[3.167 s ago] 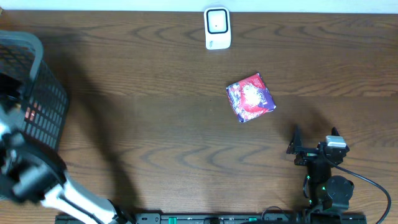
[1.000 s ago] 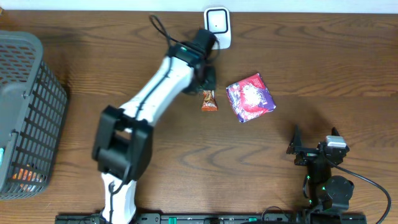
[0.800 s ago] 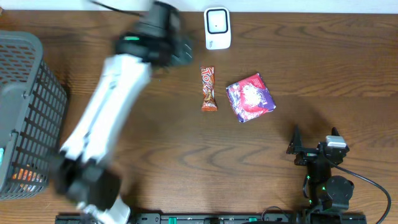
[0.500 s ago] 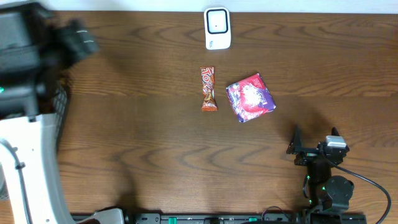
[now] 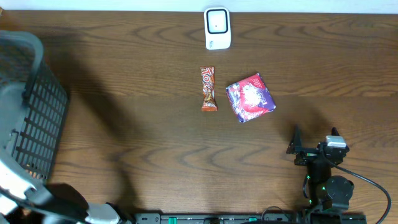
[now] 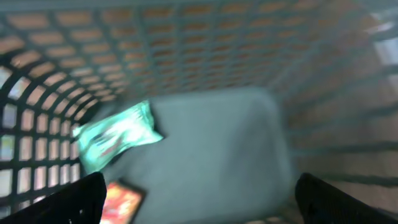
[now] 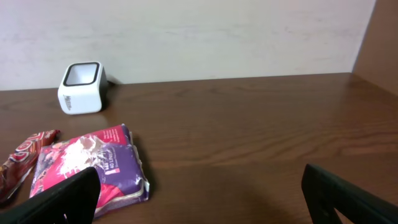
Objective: Scan the item barcode
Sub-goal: 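Reach the left gripper into the basket and grasp the mint-green pack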
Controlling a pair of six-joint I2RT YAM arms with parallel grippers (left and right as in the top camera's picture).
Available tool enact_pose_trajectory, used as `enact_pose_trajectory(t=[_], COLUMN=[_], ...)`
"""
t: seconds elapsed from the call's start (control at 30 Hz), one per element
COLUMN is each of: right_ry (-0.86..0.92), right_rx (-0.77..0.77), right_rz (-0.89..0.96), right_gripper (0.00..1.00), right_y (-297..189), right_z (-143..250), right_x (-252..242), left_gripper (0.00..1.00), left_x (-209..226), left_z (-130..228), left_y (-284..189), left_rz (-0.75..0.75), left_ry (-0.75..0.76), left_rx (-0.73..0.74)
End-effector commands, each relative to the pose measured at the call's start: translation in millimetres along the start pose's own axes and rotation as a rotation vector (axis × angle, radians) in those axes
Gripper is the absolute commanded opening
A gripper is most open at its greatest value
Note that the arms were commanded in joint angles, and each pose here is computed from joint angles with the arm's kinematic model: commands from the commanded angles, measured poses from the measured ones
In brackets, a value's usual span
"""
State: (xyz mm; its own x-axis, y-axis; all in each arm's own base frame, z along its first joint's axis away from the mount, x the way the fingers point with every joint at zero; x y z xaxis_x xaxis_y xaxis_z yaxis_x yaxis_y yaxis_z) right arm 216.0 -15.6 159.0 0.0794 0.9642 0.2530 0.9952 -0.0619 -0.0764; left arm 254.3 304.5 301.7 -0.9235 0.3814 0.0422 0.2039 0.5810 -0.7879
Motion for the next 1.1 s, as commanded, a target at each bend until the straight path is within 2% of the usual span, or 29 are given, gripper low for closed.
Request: enact_pose_trajectory(t=[0.0,0.17,0.27,0.5,0.6,0.93,1.07], right_ry=[0.011,0.011,0.011,0.011,0.011,0.011,0.011], right_rx=[0.001,0.001,0.001,0.001,0.001,0.001,0.001], right_rz=[0.005,0.005,0.005,0.005,0.005,0.005,0.005], right_gripper=[0.99,0.99,0.99,0.99,0.99,0.99,0.99], right_y=[-0.1,-0.1,-0.1,-0.1,-0.1,-0.1,-0.1], right_z=[0.7,0.7,0.7,0.6,0.7,0.7,0.7], right_x=[-1.1,-1.1,-1.1,-1.0,-1.1,-1.1,-1.1], left_gripper=[0.96,0.96,0.96,0.96,0.89,0.86,0.85], left_x=[14.3,30.6,33.1,35.2,40.6,65.5,64.1], left_z=[13.7,19.5,20.4,41.7,53.0,67.8,77.9], left_y=[30.5,52.1,61.2,99.2,119.0,156.6,170.6], left_rz=[-0.150,-0.315,-0.347,-0.363,-0.368,-0.372,-0.303], left_ry=[0.036,0.068,0.083,0.297,0.392,0.499,0.576], left_rx=[0.078,0.114,0.124,0.269,0.344,0.447,0.464])
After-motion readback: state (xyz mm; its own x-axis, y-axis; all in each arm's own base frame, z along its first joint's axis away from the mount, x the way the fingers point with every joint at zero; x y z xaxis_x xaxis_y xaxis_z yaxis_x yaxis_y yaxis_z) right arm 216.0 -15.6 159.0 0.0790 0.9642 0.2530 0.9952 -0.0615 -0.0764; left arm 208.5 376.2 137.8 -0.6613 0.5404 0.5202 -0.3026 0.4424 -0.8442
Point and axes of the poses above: each gripper's point midway between its finger pads, its own y axis out along the fingers, its own x axis along the line the jaws close on, z = x × y, the point moved 3 cm from there along -y, back along the fingers, and after that the axes turned 12 degrees about y, right-handed, at the moved point
